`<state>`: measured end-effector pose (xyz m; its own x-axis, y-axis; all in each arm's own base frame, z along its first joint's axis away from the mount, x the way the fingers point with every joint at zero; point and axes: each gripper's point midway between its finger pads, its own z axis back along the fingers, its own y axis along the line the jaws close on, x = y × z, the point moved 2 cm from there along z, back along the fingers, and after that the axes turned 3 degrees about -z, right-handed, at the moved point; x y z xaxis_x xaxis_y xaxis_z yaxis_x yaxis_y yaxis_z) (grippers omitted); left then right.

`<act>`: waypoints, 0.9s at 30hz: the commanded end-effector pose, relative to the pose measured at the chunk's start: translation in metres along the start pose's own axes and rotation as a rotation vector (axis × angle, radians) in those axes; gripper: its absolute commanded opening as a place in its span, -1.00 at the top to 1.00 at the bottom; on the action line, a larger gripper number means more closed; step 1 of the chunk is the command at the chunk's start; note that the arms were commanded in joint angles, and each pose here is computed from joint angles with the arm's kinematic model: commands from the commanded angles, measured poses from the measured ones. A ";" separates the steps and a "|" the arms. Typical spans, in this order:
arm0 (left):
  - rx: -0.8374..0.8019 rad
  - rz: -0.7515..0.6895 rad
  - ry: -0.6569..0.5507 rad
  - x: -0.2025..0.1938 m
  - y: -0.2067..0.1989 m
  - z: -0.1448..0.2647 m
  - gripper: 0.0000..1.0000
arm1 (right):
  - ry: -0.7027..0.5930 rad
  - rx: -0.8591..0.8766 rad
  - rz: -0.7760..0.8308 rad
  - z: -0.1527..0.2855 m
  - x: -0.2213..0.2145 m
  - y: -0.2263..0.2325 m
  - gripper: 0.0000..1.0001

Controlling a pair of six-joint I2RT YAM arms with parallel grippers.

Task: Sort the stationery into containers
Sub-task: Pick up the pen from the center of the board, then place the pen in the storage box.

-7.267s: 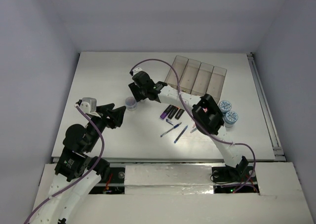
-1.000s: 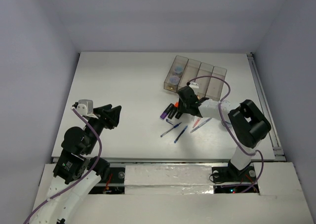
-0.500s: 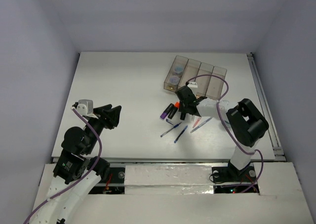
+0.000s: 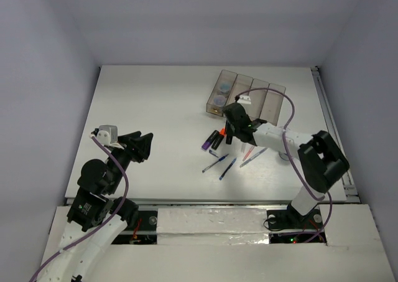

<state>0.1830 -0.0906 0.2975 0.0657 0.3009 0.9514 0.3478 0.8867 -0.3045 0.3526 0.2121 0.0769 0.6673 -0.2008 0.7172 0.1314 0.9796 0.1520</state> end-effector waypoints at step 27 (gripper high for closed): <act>-0.014 0.002 -0.030 0.008 -0.004 -0.004 0.11 | -0.235 0.031 -0.037 -0.060 0.192 0.000 -0.37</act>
<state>0.1836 -0.0909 0.2968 0.0687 0.2989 0.9518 0.3465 0.8875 -0.3038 0.5193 0.1662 0.1398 0.5143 -0.2298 0.8262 0.1783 0.9710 0.1590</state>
